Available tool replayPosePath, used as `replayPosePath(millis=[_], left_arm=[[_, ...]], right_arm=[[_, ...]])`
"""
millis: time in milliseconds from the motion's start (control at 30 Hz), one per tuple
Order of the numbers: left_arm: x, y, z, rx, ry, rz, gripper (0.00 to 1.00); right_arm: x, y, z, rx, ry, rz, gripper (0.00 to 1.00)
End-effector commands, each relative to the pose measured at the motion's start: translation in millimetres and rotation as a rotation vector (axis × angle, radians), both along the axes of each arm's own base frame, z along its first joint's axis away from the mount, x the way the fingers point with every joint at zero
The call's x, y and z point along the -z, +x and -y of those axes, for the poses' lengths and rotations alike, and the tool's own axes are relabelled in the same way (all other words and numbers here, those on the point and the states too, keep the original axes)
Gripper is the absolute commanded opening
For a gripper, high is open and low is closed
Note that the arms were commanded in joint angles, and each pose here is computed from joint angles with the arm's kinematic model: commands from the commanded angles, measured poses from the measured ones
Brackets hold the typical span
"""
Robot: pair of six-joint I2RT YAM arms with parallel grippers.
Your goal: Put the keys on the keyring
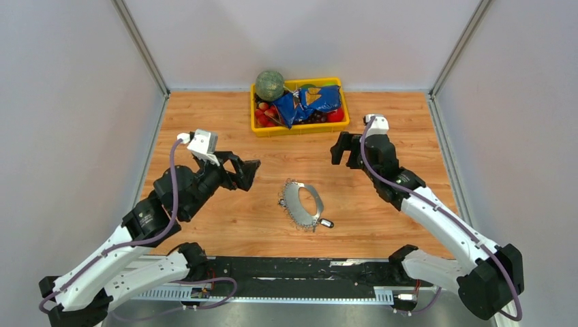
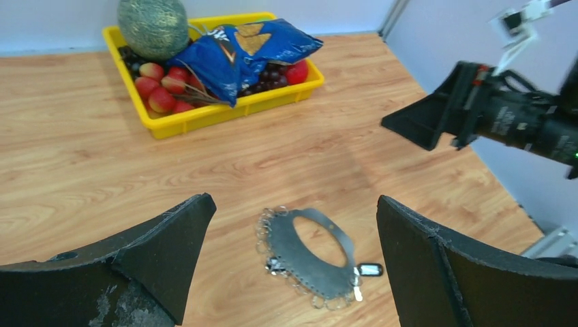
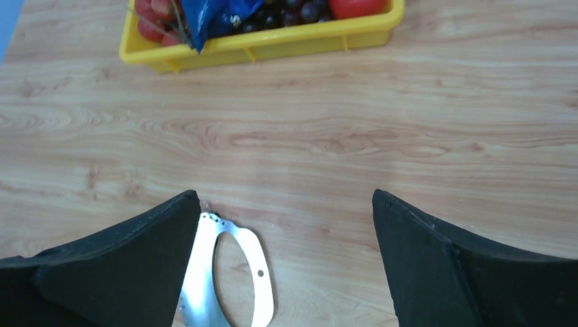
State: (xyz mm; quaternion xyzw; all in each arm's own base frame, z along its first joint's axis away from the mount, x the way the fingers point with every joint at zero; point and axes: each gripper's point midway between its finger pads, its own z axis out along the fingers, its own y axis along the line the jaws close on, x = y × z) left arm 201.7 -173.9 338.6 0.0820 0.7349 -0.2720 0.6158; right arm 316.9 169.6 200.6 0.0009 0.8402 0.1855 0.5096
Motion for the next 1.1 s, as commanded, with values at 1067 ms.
replayPosePath(millis=[1067], left_arm=[[-34.5,46.0,-22.6,-0.152,0.294,0.195,1.00]], right_arm=[[-161.8,-3.0,34.7,0.293,-0.188,0.303,1.00]])
